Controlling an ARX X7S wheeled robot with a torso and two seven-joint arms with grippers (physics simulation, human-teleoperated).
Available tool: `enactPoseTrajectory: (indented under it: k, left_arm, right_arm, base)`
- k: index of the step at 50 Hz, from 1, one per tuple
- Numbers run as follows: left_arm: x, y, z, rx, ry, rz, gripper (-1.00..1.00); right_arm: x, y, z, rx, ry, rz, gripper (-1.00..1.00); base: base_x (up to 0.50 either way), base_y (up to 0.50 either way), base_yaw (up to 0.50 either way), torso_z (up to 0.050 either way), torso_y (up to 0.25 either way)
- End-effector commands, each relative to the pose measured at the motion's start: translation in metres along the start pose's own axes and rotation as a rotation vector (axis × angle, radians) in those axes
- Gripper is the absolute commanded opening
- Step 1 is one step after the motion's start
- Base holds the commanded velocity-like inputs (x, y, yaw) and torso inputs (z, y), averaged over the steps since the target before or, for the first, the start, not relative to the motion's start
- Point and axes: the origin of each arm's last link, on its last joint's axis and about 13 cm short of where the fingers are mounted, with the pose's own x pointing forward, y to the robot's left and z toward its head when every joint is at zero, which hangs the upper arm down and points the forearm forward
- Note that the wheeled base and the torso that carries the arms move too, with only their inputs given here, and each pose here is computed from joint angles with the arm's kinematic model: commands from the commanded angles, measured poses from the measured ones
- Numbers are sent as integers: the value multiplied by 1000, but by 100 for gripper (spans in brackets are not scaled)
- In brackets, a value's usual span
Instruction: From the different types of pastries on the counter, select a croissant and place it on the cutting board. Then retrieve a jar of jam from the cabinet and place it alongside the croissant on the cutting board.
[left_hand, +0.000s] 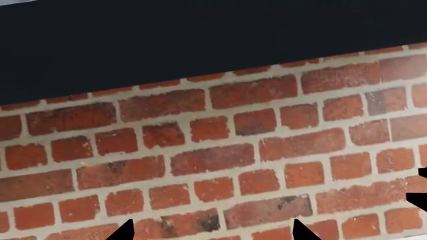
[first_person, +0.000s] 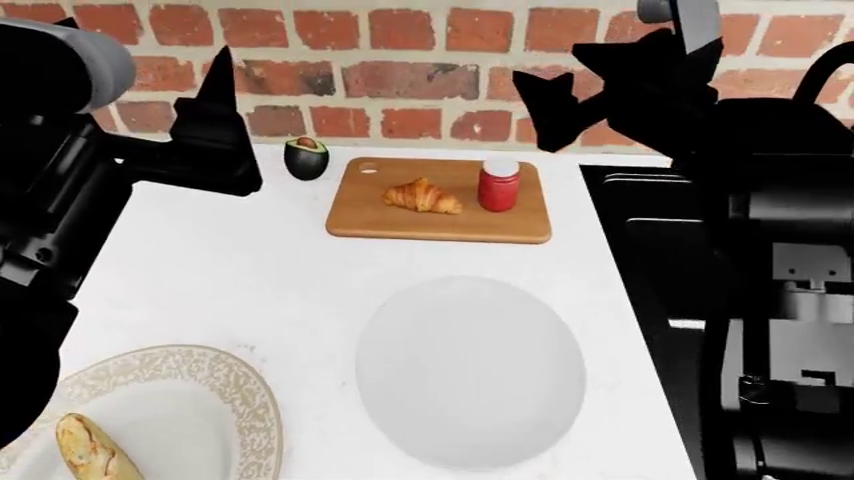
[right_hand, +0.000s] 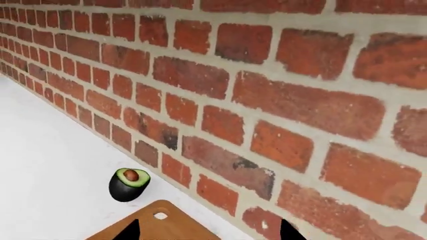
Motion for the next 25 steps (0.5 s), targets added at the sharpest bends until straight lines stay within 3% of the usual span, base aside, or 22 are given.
enactPoseTrajectory:
  k: [1,15,25]
  left_arm:
    - [0,3,4,1,-10,17,100]
    - [-2,13,5,-3,19,79,100]
    - [-10,35,9,16,8,202,100]
  right_arm:
    - [-40,17,9,-18,-55,-27,100]
    - [-93,36,13,-18,-185,-133,100]
    - [-116,37,31,-56,-292,-232,100]
  base:
    - [0,0,0,0,0]
    - [0,0,0,0,0]
    - [0,0,0,0,0]
